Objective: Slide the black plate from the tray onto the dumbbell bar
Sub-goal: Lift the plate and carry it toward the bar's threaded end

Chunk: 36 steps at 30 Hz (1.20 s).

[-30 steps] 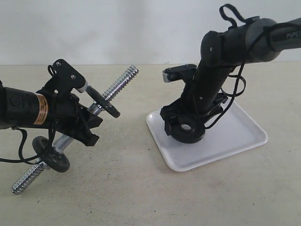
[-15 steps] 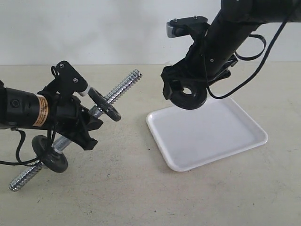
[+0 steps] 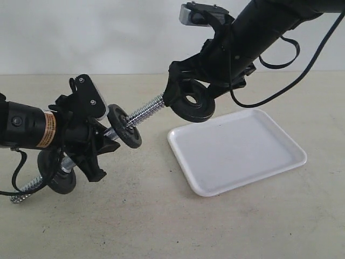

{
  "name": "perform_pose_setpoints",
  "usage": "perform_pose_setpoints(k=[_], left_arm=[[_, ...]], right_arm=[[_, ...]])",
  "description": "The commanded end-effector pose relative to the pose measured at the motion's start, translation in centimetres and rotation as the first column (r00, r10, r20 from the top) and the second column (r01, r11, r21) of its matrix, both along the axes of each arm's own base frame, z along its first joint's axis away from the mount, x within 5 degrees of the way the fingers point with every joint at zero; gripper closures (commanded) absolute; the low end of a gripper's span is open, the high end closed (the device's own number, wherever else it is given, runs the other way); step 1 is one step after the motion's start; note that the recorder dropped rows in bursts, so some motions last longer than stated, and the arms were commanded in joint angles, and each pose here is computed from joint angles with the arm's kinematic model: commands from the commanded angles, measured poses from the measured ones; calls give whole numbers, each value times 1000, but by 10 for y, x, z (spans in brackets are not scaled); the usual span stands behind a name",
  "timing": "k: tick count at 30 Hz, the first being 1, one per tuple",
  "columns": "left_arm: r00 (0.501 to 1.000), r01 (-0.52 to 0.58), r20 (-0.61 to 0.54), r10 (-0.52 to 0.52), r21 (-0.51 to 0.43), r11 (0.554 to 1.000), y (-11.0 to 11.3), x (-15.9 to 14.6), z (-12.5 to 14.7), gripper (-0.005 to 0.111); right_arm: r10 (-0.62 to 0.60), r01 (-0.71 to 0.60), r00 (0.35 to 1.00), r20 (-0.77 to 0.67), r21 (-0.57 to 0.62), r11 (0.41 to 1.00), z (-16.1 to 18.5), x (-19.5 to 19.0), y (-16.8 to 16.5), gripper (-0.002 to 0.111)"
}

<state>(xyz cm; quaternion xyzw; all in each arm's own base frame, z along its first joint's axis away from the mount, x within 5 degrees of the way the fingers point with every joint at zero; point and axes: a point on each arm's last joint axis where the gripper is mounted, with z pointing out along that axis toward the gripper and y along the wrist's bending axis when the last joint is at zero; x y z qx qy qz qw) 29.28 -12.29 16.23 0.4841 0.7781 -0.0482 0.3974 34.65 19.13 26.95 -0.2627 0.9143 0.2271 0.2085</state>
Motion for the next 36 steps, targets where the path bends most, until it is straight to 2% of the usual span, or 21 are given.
perform_pose_setpoints(k=[1, 5, 12, 16, 22, 26, 32, 36], left_arm=[[990, 91, 113, -79, -105, 990, -11, 2, 33, 102], [986, 128, 120, -112, -132, 983, -14, 0, 34, 102], [977, 189, 133, -165, -197, 962, -20, -3, 39, 102], [977, 189, 132, -165, -198, 962, -20, -3, 38, 102], [976, 200, 128, -176, -207, 958, -20, -6, 36, 102], [967, 242, 141, -212, -250, 938, -24, -9, 40, 102], [961, 268, 150, -233, -282, 921, -27, -10, 42, 102], [945, 323, 171, -279, -336, 885, -31, -14, 47, 102]], right_arm=[[10, -13, 999, 39, 80, 997, 16, -3, 3, 108], [25, -31, 999, 33, 174, 984, 21, -4, 10, 108], [42, -47, 999, 33, 170, 984, 21, -5, 10, 108], [31, -35, 999, 30, 169, 985, 21, -3, 5, 108], [-20, 22, 1000, -14, 178, 984, 20, 7, -21, 108], [-9, 14, 1000, -24, 205, 979, 22, 10, -31, 108], [11, 6, 999, -54, 302, 953, 24, 9, -25, 108], [18, 23, 993, -116, 344, 939, 15, 12, -21, 108]])
